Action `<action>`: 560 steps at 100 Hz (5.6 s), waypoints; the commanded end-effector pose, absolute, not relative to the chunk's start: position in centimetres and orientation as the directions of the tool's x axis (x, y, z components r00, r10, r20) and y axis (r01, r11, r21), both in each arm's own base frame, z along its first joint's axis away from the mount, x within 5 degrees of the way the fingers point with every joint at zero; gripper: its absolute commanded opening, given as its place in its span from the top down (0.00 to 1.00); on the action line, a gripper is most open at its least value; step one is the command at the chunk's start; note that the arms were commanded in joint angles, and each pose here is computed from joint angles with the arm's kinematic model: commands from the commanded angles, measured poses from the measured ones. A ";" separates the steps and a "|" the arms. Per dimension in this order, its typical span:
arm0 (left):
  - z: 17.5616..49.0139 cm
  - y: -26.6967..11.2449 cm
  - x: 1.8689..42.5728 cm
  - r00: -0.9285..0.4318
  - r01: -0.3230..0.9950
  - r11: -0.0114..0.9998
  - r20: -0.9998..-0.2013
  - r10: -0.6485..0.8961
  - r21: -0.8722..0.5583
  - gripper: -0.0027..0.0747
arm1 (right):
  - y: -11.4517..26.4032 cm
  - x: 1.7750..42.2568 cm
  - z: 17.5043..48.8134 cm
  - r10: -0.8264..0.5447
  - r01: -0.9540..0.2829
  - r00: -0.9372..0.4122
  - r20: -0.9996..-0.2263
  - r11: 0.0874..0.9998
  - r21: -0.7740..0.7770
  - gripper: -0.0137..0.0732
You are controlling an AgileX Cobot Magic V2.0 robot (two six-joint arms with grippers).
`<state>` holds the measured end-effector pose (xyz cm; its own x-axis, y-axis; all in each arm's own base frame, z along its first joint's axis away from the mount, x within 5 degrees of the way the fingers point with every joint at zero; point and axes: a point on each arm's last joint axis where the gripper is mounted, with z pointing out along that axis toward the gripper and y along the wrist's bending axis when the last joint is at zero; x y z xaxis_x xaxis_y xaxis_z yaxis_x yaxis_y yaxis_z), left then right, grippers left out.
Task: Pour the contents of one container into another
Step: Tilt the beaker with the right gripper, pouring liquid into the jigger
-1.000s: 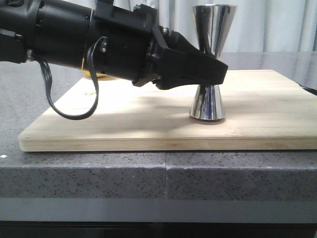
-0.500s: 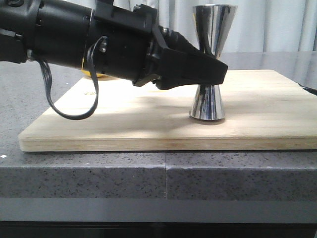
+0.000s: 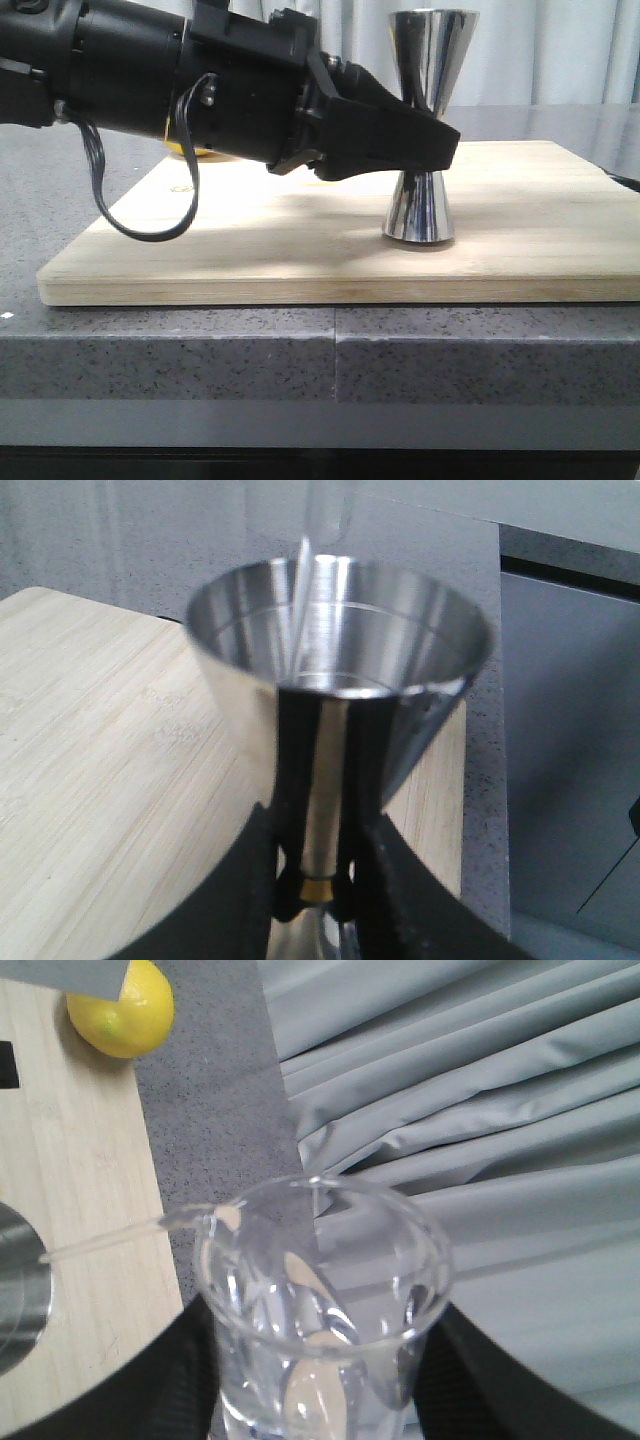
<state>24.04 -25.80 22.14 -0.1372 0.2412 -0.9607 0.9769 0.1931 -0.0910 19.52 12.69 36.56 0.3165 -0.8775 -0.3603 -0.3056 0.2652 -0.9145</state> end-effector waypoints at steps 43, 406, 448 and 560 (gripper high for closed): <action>25.3 -25.8 23.7 -0.099 0.983 0.165 -0.987 0.124 -0.078 0.99 | 12.4 19.0 38.6 -0.872 -0.221 0.374 -0.315 0.246 -0.944 0.57; 25.3 -25.8 23.7 -0.099 0.983 0.165 -0.987 0.124 -0.078 0.99 | 12.2 19.2 39.2 -0.915 -0.070 0.396 -0.078 0.055 -0.996 0.57; 25.3 -25.8 23.7 -0.099 0.983 0.165 -0.987 0.124 -0.078 0.99 | 12.2 19.2 39.1 -0.913 -0.085 0.394 -0.103 0.075 -0.994 0.57; 25.3 -25.9 23.7 -0.099 0.984 0.162 -0.988 0.121 -0.079 0.99 | 11.2 19.6 37.9 -0.737 -0.364 0.150 -0.659 0.578 -0.730 0.57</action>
<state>24.01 -25.79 22.11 -0.1335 0.2453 -0.9602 0.9780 0.1895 -0.0876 19.78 11.81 35.79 0.1127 -0.7942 -0.5972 -0.4105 0.5101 -0.7558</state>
